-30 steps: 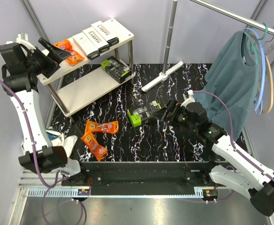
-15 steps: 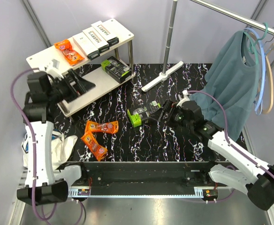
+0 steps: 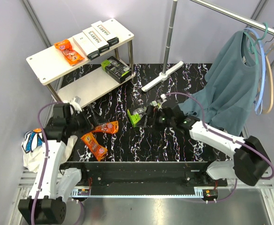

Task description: Place and organize the shaving razors onto the shelf

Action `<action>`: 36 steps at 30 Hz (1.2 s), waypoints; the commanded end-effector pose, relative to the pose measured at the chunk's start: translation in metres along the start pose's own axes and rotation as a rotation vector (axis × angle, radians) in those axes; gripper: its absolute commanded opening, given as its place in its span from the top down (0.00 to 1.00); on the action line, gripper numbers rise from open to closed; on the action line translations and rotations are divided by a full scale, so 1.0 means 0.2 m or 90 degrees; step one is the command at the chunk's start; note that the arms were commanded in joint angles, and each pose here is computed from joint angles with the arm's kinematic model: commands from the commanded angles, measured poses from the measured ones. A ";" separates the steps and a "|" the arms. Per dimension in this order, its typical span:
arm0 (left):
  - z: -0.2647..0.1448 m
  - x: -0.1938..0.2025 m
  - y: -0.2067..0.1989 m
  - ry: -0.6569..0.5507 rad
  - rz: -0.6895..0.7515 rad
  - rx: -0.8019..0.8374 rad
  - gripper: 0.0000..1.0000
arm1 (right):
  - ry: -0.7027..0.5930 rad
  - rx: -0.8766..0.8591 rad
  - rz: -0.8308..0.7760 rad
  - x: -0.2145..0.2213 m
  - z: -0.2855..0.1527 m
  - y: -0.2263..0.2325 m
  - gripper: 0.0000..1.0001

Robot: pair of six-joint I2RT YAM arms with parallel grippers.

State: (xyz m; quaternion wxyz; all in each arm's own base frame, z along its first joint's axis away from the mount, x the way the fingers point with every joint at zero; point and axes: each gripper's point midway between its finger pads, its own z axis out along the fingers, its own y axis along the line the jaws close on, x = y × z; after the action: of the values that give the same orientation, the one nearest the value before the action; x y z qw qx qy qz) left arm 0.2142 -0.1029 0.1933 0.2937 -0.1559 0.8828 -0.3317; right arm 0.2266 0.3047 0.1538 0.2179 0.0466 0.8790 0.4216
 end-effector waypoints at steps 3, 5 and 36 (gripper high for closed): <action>0.04 0.09 0.08 -0.003 -0.023 -0.010 0.01 | 0.050 -0.082 -0.051 0.07 0.13 0.29 0.00; 0.03 0.08 0.08 -0.004 -0.018 -0.009 0.01 | 0.080 -0.079 -0.052 0.13 0.19 0.29 0.00; -0.40 -0.54 -0.31 -0.178 0.049 0.020 0.01 | 0.321 0.138 -0.184 0.79 0.97 0.45 0.00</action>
State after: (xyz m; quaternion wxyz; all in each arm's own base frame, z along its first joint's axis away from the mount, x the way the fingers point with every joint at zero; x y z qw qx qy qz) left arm 0.2499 -0.0542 0.3105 0.4068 -0.1865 0.8446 -0.2939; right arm 0.1563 0.5510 0.0715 0.0437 -0.1515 0.9227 0.3517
